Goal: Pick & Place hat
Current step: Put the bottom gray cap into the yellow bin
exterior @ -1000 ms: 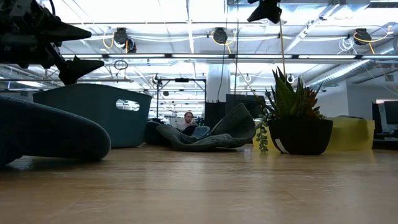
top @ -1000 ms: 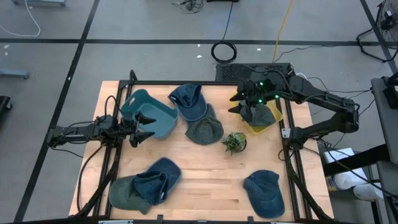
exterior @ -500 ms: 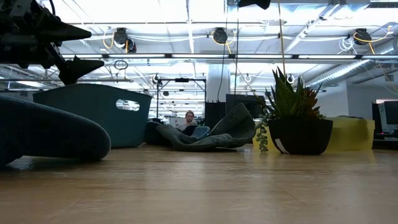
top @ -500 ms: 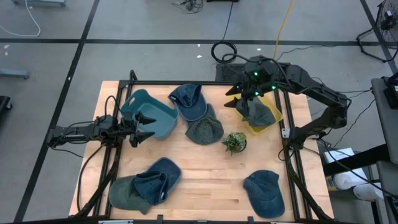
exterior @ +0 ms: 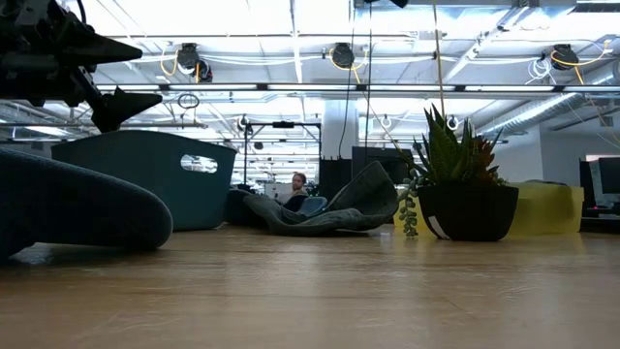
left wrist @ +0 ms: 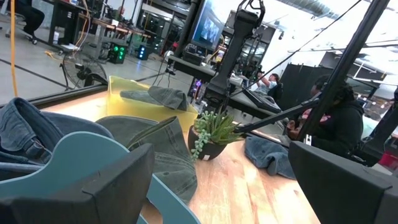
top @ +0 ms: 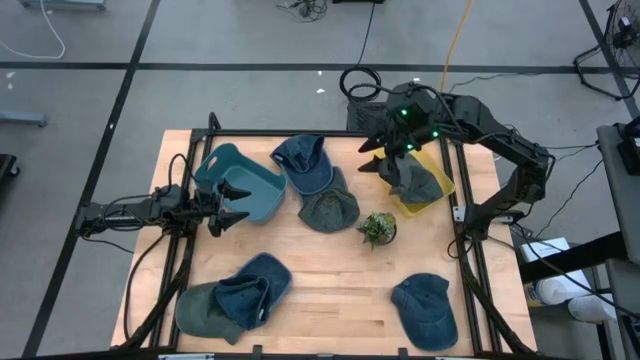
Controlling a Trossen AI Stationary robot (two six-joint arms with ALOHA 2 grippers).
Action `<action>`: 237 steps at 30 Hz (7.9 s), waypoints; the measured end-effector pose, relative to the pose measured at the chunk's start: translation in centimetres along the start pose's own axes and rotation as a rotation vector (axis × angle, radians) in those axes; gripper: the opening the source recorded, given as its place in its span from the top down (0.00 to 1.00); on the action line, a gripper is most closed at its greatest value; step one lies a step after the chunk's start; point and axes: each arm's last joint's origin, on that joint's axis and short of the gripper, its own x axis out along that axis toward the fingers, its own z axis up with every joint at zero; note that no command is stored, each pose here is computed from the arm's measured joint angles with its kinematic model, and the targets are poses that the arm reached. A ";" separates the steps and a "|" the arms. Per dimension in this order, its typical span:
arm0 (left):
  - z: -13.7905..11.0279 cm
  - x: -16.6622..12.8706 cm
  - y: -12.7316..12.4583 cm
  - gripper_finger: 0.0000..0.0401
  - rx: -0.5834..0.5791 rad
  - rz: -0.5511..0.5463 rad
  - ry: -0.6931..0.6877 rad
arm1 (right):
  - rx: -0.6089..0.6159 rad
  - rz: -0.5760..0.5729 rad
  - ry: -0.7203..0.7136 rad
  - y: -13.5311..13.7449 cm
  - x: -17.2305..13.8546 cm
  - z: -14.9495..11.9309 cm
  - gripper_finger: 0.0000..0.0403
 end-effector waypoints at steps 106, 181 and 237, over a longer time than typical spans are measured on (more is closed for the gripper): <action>5.0 -0.8 -1.7 0.06 0.049 0.033 -0.117 | -0.216 0.141 -0.459 6.3 10.1 6.3 0.39; 14.0 3.6 -13.7 0.06 -1.056 0.910 1.507 | -0.250 0.147 -0.600 6.4 9.4 7.5 0.39; 1.5 6.2 -22.3 0.06 -0.781 1.453 1.400 | -0.301 0.134 -0.642 6.5 9.1 7.7 0.39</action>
